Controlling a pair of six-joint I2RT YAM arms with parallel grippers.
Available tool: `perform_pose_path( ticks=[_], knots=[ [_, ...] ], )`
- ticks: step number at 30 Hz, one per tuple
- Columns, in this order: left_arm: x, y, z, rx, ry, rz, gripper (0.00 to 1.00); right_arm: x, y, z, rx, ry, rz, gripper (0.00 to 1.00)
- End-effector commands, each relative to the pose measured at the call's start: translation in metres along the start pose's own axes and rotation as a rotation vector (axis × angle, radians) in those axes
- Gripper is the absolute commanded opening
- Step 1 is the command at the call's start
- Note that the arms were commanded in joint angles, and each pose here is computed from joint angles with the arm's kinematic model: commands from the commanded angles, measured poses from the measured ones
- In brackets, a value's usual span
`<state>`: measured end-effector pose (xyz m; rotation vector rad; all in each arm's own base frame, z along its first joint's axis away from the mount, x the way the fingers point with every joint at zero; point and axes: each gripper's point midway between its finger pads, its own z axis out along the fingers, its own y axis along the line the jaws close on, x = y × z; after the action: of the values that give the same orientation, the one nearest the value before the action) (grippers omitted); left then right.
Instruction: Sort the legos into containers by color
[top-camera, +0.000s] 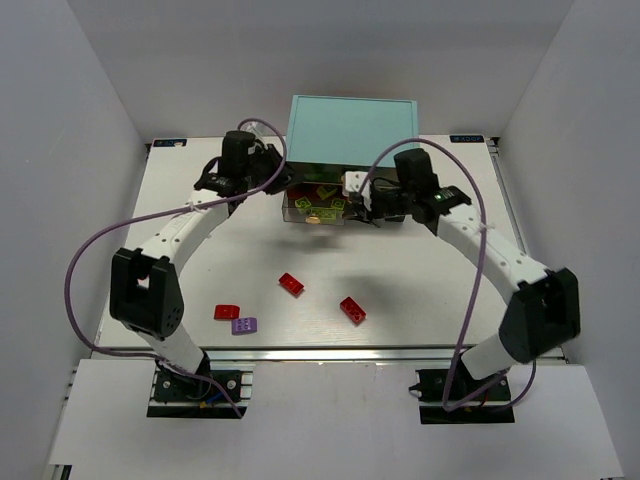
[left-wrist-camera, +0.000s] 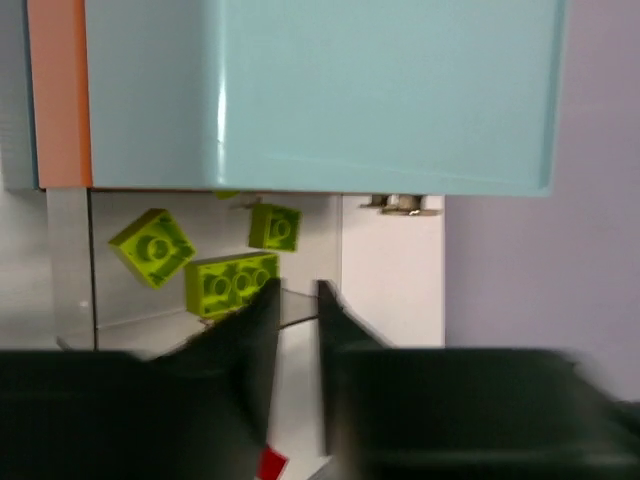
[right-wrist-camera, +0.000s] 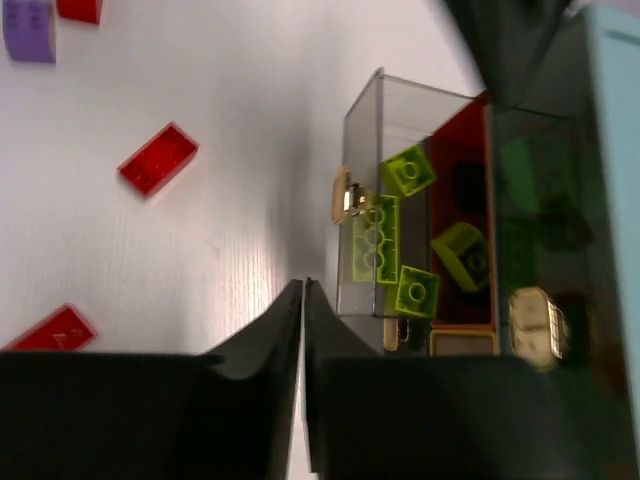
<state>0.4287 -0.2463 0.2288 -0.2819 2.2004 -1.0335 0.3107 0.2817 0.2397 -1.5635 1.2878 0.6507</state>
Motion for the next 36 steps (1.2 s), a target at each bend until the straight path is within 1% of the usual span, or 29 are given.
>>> perform_pose_path(
  ticks=[1,2,3,4,5,6,7,9,10,11,12,13,14,16,17,18,20,21,22,25,26,32,34,35,36],
  knots=[
    [-0.038,-0.04,-0.056,0.061,-0.167,0.083,0.16,0.018,0.016,0.026,-0.169,0.031,-0.09,0.0],
    [-0.038,-0.037,-0.062,0.039,-0.187,0.092,0.07,0.014,0.006,0.03,-0.161,0.044,-0.101,0.0],
    [-0.034,-0.028,-0.069,0.008,-0.2,0.095,0.03,0.017,0.007,0.039,-0.174,0.069,-0.099,0.0],
    [-0.041,-0.027,-0.087,-0.021,-0.263,0.108,0.02,0.034,0.004,0.048,-0.166,0.137,-0.057,0.0],
    [-0.036,-0.018,-0.093,-0.061,-0.266,0.114,0.04,0.038,0.002,0.054,-0.159,0.161,-0.053,0.0],
    [-0.034,-0.012,-0.1,-0.086,-0.279,0.113,0.08,0.041,-0.002,0.06,-0.138,0.187,-0.049,0.0],
    [-0.033,0.003,-0.111,-0.142,-0.311,0.103,0.24,0.049,-0.007,0.07,-0.1,0.23,-0.036,0.0],
    [-0.019,0.023,-0.119,-0.209,-0.295,0.085,0.38,0.06,-0.016,0.076,-0.046,0.273,-0.021,0.0],
    [-0.013,0.037,-0.127,-0.258,-0.311,0.073,0.5,0.065,-0.026,0.083,0.021,0.303,-0.012,0.0],
    [-0.005,0.046,-0.131,-0.286,-0.3,0.066,0.55,0.071,-0.032,0.085,0.055,0.325,-0.01,0.0],
    [0.0,0.051,-0.134,-0.3,-0.297,0.06,0.59,0.08,-0.041,0.082,0.118,0.379,-0.012,0.0],
    [0.008,0.06,-0.138,-0.322,-0.293,0.044,0.63,0.087,-0.047,0.086,0.166,0.406,-0.005,0.0],
    [0.012,0.064,-0.14,-0.332,-0.292,0.037,0.64,0.085,-0.059,0.089,0.234,0.398,-0.001,0.0],
    [0.02,0.072,-0.142,-0.347,-0.286,0.017,0.65,0.093,-0.073,0.084,0.331,0.455,-0.01,0.0],
    [0.024,0.078,-0.143,-0.36,-0.284,0.011,0.66,0.086,-0.084,0.088,0.392,0.427,-0.015,0.0],
    [0.026,0.079,-0.144,-0.36,-0.287,0.004,0.66,0.091,-0.091,0.083,0.452,0.467,-0.021,0.0],
    [0.032,0.084,-0.144,-0.365,-0.284,-0.011,0.67,0.089,-0.099,0.084,0.502,0.456,-0.032,0.0],
    [0.032,0.085,-0.143,-0.364,-0.285,-0.014,0.68,0.097,-0.1,0.083,0.525,0.491,-0.024,0.0],
    [0.034,0.087,-0.142,-0.364,-0.281,-0.016,0.69,0.092,-0.108,0.084,0.554,0.474,-0.035,0.0],
    [0.035,0.087,-0.14,-0.357,-0.277,-0.019,0.72,0.097,-0.116,0.087,0.584,0.491,-0.025,0.0],
    [0.037,0.088,-0.139,-0.357,-0.271,-0.02,0.75,0.097,-0.118,0.088,0.587,0.492,-0.025,0.0],
    [0.043,0.089,-0.133,-0.337,-0.248,-0.026,0.79,0.1,-0.123,0.086,0.61,0.496,0.001,0.0],
    [0.046,0.092,-0.131,-0.335,-0.238,-0.029,0.79,0.095,-0.109,0.086,0.547,0.479,0.033,0.0],
    [0.047,0.092,-0.13,-0.335,-0.236,-0.03,0.79,0.091,-0.095,0.09,0.472,0.434,0.06,0.0],
    [0.048,0.093,-0.13,-0.335,-0.234,-0.031,0.8,0.071,-0.091,0.079,0.461,0.38,0.065,0.0]
  ],
)
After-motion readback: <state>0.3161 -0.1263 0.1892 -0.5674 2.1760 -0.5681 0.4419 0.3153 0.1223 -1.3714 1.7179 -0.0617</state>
